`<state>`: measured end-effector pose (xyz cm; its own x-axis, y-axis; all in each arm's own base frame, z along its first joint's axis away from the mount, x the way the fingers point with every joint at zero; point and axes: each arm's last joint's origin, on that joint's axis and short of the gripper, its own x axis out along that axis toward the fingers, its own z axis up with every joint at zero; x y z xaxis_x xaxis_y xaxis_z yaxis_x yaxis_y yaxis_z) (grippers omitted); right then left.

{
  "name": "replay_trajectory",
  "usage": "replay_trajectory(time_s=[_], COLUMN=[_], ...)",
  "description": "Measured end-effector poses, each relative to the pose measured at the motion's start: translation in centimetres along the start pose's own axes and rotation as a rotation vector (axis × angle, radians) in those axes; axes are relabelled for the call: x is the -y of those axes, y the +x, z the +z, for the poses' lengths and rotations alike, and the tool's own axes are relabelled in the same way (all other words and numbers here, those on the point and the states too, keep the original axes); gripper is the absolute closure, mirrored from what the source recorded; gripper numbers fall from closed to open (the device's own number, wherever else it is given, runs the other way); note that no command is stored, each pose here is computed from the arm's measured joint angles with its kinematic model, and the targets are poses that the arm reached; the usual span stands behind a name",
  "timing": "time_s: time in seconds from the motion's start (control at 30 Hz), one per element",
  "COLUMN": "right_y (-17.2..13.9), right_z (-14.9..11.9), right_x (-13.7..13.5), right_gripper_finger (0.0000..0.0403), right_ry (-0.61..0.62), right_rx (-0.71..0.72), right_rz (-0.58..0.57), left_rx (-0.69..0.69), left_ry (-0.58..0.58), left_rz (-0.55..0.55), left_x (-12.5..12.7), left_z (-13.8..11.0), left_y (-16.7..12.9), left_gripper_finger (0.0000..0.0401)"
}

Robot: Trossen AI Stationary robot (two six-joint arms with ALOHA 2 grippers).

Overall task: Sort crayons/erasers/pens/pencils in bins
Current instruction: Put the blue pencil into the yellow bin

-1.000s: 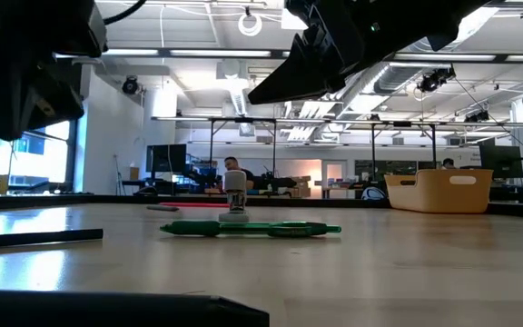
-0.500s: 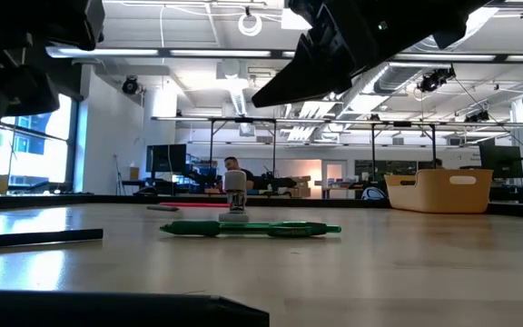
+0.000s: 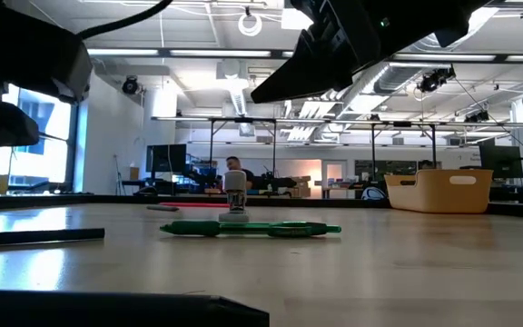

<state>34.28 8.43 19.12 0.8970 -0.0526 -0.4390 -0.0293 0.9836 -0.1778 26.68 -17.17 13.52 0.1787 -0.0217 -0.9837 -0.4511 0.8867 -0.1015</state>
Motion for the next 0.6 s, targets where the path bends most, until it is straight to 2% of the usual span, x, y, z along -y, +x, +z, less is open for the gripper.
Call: replay_trajectory(time_s=[0.33,0.5,0.6], right_y=[0.00,-0.04,-0.59], right_z=[0.02,0.00,0.20], right_x=[0.01,0.02,0.19], right_gripper_finger=[0.0403,0.0403,0.0403], right_ry=[0.001,0.004,0.027], right_rx=[0.002,-0.003,-0.019], right_rz=[-0.001,0.000,0.000], left_rx=[0.002,-0.014,-0.010], left_ry=[0.135,0.234,0.269], left_rz=[0.043,0.013,0.013], left_x=[0.04,-0.02,-0.21], left_z=[-0.30,0.10,0.47], left_y=[0.75,0.84,0.88], left_gripper_finger=[0.0342,0.0385,0.0396])
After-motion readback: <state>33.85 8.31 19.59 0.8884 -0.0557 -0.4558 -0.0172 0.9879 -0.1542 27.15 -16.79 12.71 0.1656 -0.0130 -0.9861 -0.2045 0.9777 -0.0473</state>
